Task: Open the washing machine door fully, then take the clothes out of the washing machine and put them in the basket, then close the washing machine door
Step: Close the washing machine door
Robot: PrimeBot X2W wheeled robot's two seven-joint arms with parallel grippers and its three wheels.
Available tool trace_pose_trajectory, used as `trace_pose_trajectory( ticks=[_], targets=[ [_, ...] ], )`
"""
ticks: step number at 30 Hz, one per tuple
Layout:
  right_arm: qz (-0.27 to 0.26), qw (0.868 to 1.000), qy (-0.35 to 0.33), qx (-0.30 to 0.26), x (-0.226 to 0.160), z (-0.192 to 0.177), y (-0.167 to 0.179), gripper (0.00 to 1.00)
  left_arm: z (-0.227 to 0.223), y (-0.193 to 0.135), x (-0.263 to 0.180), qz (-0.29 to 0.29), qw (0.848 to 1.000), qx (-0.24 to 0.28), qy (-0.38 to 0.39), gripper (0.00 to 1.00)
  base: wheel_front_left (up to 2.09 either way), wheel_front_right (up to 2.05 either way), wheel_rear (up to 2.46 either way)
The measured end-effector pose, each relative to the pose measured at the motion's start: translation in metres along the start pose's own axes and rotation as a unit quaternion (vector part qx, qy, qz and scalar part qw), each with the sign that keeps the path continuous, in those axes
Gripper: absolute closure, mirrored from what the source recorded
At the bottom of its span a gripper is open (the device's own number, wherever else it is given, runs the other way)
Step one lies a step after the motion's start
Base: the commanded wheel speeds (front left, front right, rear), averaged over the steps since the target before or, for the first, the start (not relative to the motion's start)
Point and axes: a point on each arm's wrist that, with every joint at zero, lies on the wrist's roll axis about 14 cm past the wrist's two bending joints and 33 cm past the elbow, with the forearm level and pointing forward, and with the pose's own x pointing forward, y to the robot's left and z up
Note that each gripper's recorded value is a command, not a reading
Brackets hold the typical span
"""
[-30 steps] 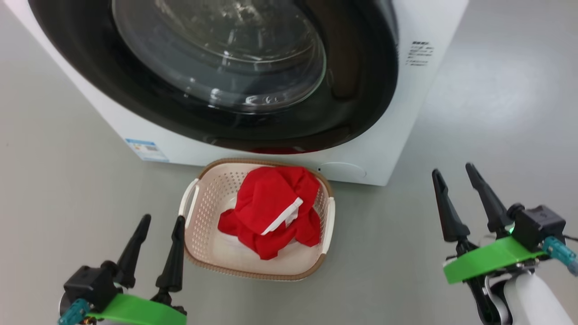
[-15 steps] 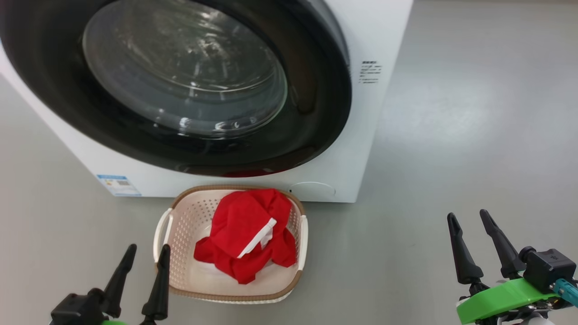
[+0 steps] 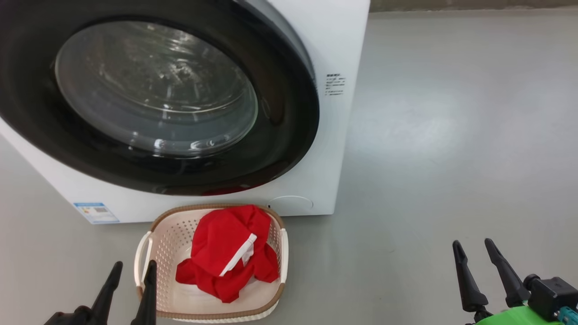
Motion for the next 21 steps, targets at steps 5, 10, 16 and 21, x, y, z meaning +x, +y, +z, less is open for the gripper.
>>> trace_pose_trajectory(
  ticks=[5,10,16,21],
  targets=[
    [-0.014,1.000,-0.006,0.003,-0.0084,0.0027,-0.0070,0.00,0.0043,-0.0081,0.0027,-0.012,1.000,-0.001,-0.007,0.00,0.00,0.00,0.00],
    [-0.017,1.000,-0.009,0.004,-0.0088,0.0046,-0.0084,0.00,-0.0014,-0.0081,-0.0005,-0.011,1.000,-0.003,0.001,0.00,0.00,0.00,0.00],
    [-0.015,1.000,-0.010,0.005,-0.0071,0.0051,-0.0068,0.00,-0.0020,-0.0063,-0.0014,-0.008,1.000,-0.003,0.002,0.00,0.00,0.00,0.00],
    [-0.013,1.000,-0.009,0.005,-0.0058,0.0042,-0.0050,0.00,-0.0021,-0.0045,-0.0022,-0.005,1.000,-0.003,0.002,0.00,0.00,0.00,0.00]
  ],
)
